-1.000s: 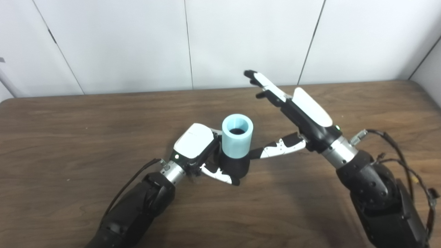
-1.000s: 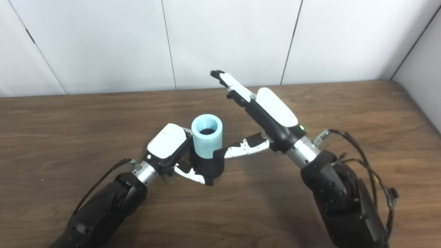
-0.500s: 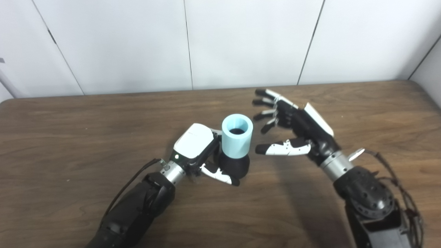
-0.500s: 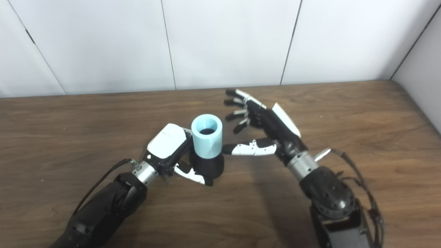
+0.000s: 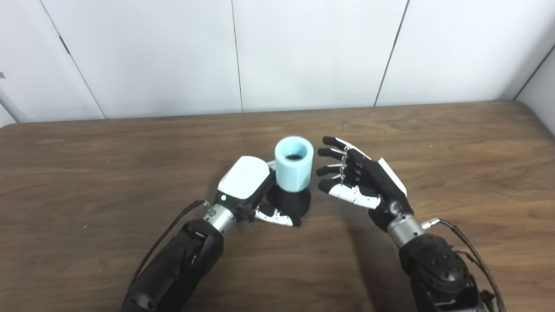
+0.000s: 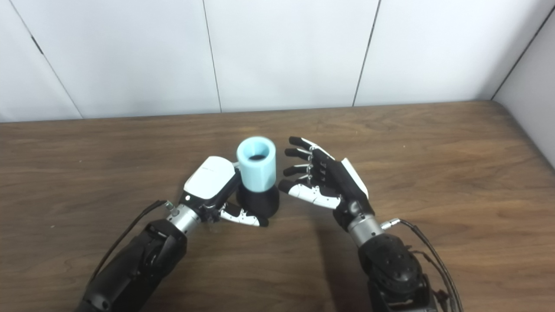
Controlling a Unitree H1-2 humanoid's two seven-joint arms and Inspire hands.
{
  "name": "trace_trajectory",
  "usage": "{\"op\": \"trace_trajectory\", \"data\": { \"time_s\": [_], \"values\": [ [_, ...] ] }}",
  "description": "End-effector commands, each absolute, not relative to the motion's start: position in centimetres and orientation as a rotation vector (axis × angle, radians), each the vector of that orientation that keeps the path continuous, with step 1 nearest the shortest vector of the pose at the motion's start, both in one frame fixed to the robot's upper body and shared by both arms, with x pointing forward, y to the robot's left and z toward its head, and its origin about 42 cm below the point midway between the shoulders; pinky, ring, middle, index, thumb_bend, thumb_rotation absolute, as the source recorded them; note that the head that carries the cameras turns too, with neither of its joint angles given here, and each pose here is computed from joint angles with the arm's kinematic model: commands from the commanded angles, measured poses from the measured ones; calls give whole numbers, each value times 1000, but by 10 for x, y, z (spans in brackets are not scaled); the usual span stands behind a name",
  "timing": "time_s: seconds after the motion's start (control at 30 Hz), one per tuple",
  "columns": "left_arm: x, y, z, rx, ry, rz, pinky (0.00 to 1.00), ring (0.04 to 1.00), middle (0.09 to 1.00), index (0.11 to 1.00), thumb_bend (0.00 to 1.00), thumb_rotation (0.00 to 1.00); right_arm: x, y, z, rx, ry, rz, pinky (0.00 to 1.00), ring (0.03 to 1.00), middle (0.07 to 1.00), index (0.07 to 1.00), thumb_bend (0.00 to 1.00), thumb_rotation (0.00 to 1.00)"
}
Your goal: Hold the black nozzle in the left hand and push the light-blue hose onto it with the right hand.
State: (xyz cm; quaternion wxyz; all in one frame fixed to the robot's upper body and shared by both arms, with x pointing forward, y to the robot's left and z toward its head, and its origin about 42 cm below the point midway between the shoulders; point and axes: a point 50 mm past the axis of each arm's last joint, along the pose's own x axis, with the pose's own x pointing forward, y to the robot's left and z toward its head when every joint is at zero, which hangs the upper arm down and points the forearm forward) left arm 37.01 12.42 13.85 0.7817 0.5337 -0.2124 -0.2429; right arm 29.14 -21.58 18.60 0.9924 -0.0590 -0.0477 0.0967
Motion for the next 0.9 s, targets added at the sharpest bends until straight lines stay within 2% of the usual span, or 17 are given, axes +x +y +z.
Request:
{"op": "trace_trajectory", "data": {
  "time_s": [0.0,0.07,0.23,0.53,0.6,0.67,0.73,0.77,0.8,0.83,0.87],
  "values": [
    [360,157,103,1162,-174,-560,917,996,999,999,1000,392,297,-218,202,-106,-190,165,479,645,806,841,660,368],
    [362,163,112,1035,-143,-518,918,999,1000,1000,1000,396,298,-218,200,-83,-184,140,482,642,803,839,644,345],
    [365,179,125,780,-115,-429,787,935,977,1000,909,316,300,-216,195,-40,-168,105,495,661,816,846,616,291],
    [358,194,126,716,-97,-408,734,860,910,959,840,201,302,-215,187,-6,-157,71,481,652,792,832,649,276],
    [355,196,126,604,-80,-366,704,830,882,902,812,139,302,-215,187,12,-160,62,486,661,802,834,647,267],
    [352,198,129,451,-62,-313,622,748,816,833,739,66,302,-215,187,42,-161,50,494,665,807,833,654,249],
    [348,199,134,294,-30,-247,508,613,698,726,638,20,303,-216,188,58,-164,40,493,660,806,824,633,250],
    [346,200,137,208,-10,-213,462,569,659,690,607,10,303,-216,188,63,-165,31,490,654,800,817,612,243],
    [344,200,141,111,10,-191,426,533,623,596,556,32,303,-216,188,65,-168,22,484,644,791,805,592,232],
    [342,200,144,2,32,-177,388,497,535,544,531,13,304,-216,187,63,-171,12,480,631,776,791,573,222],
    [339,200,148,-102,44,-172,373,479,502,531,522,6,304,-217,186,60,-174,3,478,622,761,781,562,217]
  ]
}}
